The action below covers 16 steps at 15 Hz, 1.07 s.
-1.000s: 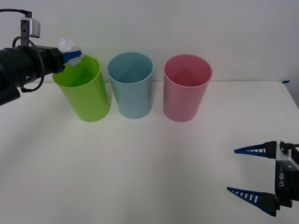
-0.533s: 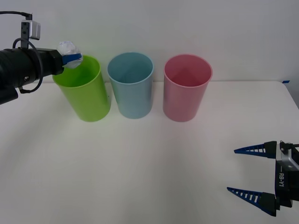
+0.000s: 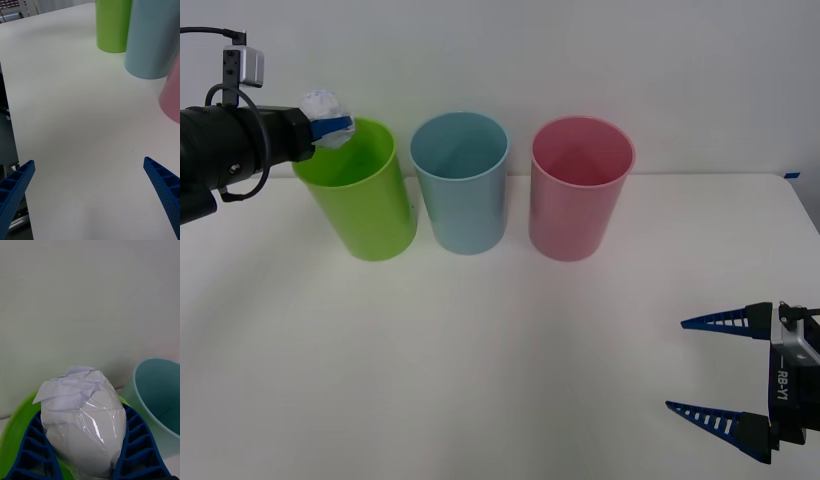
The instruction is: Put cans in the blue bin and PET bottles in the pink bin and trash in the green bin.
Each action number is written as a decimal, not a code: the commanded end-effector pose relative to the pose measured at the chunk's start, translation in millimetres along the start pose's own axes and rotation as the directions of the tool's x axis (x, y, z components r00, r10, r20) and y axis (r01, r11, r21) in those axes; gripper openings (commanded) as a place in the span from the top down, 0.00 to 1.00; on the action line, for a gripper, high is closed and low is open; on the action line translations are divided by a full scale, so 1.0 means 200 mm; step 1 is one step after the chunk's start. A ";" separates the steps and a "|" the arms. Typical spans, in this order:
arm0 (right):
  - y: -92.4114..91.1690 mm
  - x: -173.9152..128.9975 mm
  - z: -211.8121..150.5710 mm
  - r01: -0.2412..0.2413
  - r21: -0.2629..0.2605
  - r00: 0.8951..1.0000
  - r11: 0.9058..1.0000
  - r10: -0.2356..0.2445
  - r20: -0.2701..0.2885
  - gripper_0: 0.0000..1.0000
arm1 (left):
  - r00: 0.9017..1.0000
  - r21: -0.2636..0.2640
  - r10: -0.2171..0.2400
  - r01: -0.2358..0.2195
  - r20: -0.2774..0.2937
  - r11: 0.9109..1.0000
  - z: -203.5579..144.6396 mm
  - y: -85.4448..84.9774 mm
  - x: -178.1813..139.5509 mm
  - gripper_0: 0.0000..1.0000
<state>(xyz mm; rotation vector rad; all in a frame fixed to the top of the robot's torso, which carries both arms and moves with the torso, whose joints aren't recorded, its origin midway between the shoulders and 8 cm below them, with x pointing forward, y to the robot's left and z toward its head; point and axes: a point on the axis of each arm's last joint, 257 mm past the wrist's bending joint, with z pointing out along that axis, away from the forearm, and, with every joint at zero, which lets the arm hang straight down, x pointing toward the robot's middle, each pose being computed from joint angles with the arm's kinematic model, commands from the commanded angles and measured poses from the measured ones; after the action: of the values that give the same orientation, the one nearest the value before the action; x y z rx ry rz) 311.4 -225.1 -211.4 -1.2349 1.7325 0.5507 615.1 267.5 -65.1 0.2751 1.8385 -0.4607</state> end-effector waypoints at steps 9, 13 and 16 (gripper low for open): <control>0.00 0.00 0.00 0.000 0.000 1.000 1.000 0.000 0.000 0.00 | 1.000 -0.009 0.017 -0.017 0.007 1.000 -0.02 0.02 -0.04 0.00; 0.00 0.00 0.00 0.000 0.000 1.000 1.000 0.000 0.000 0.00 | 1.000 -0.008 0.024 -0.023 0.012 1.000 -0.02 0.02 -0.05 0.00; 0.00 0.00 0.00 0.000 0.000 1.000 1.000 0.000 0.000 0.00 | 1.000 -0.008 0.019 -0.019 0.012 1.000 -0.02 0.02 -0.06 0.00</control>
<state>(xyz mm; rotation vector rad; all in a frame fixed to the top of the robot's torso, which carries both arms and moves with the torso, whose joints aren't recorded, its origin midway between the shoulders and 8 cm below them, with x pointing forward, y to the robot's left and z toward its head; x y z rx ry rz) 311.4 -225.1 -211.4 -1.2349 1.7325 0.5507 616.9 272.6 -54.3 0.2848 1.8239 -0.4398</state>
